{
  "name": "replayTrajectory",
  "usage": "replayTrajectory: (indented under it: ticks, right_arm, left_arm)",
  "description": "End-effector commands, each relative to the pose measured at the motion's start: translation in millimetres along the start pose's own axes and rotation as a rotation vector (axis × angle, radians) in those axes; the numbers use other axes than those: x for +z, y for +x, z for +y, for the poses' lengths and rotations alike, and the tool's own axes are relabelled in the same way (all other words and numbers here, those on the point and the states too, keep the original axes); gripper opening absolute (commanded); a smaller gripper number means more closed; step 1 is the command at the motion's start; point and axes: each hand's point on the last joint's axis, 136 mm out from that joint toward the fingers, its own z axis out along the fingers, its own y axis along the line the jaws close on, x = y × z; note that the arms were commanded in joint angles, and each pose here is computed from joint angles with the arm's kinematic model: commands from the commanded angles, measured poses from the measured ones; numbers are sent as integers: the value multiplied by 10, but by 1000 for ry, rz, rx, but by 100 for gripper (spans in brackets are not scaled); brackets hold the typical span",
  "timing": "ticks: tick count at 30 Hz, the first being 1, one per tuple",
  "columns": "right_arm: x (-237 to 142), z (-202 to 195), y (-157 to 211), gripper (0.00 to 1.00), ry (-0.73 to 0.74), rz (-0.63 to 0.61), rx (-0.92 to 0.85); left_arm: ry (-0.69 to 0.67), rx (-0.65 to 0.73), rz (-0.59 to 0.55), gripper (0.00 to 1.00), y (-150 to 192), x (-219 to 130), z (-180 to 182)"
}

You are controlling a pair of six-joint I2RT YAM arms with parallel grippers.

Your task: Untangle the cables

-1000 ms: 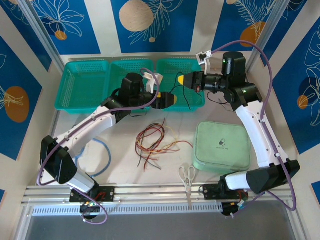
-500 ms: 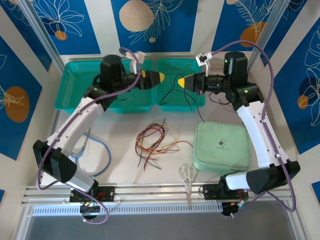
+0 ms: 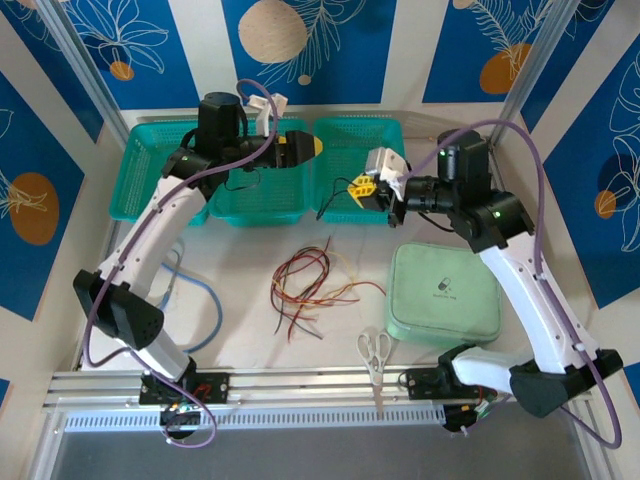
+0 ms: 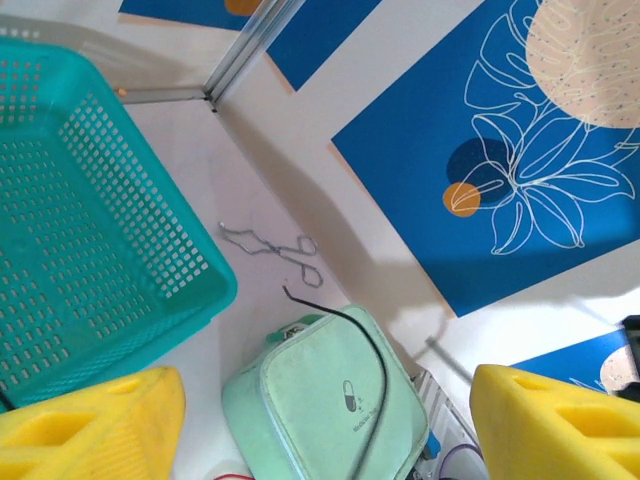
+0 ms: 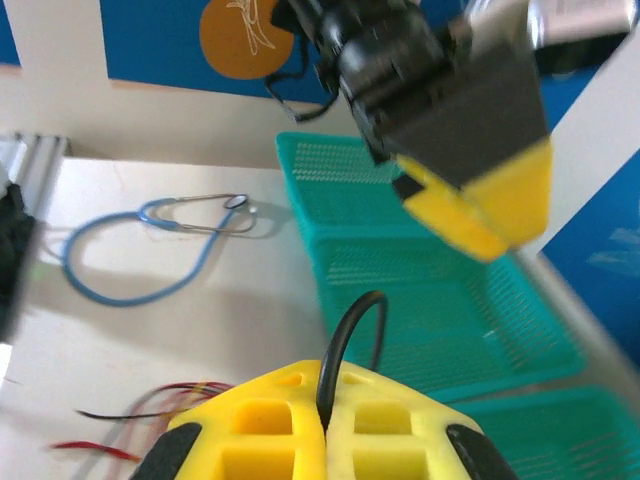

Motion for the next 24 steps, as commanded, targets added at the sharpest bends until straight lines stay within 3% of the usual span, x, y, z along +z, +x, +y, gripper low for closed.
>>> replayTrajectory:
  ticks: [1,15,20,24]
  right_arm:
    - [-89,24,-173,0,10,-39,-296]
    - [30,-132,-185,0,71,-64,-635]
    - [64,-156,-228,0,53,-87,-643]
    - [125,-192,-182,0,49,-79,-650]
  left_arm:
    - [39,11,24,75,-51,-51,-124]
    - [59,-145,180,75,510,340,-57]
    - [112,-148,231,75,610,570,-192]
    - [140,-158,304,69,790,684,-258]
